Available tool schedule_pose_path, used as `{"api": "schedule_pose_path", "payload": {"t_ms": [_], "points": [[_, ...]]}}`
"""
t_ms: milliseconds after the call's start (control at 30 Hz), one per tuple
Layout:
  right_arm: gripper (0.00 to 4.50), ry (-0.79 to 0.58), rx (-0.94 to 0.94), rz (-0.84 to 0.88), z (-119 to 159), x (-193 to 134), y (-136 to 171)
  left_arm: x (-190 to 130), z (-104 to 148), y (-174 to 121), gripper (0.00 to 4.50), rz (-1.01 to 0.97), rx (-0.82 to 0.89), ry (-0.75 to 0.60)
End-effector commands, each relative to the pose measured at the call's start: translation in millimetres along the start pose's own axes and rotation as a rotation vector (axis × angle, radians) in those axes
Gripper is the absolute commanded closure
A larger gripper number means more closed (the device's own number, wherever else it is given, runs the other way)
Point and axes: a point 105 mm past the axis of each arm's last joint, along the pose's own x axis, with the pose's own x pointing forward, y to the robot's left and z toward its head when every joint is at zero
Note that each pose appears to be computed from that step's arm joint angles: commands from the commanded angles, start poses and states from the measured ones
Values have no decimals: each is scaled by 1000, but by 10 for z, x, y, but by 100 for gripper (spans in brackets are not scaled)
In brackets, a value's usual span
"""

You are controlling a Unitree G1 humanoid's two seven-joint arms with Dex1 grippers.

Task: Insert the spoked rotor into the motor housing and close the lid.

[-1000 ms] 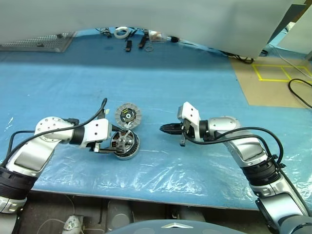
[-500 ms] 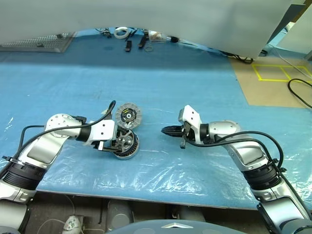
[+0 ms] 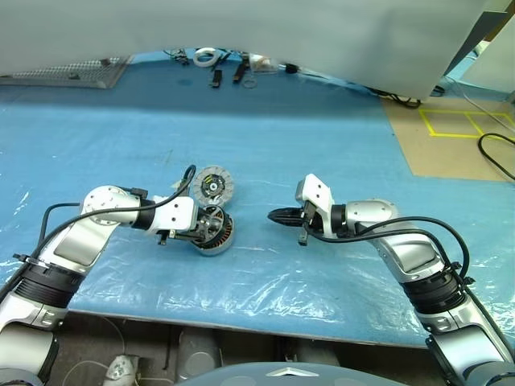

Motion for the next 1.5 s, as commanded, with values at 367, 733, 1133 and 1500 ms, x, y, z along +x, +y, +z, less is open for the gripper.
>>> {"api": "schedule_pose_path", "payload": {"t_ms": [367, 733, 1133, 1500], "points": [[450, -38, -51, 5, 162, -43, -31, -67, 293, 11, 277, 61, -20, -159], [450, -70, -49, 19, 268, -73, -87, -313, 317, 44, 277, 140, -88, -157], [450, -113, -20, 254, 526, 125, 152, -628, 415, -26, 277, 406, -311, -228], [450, -116, 3, 391, 536, 515, 274, -712, 416, -147, 277, 570, -449, -240]]}}
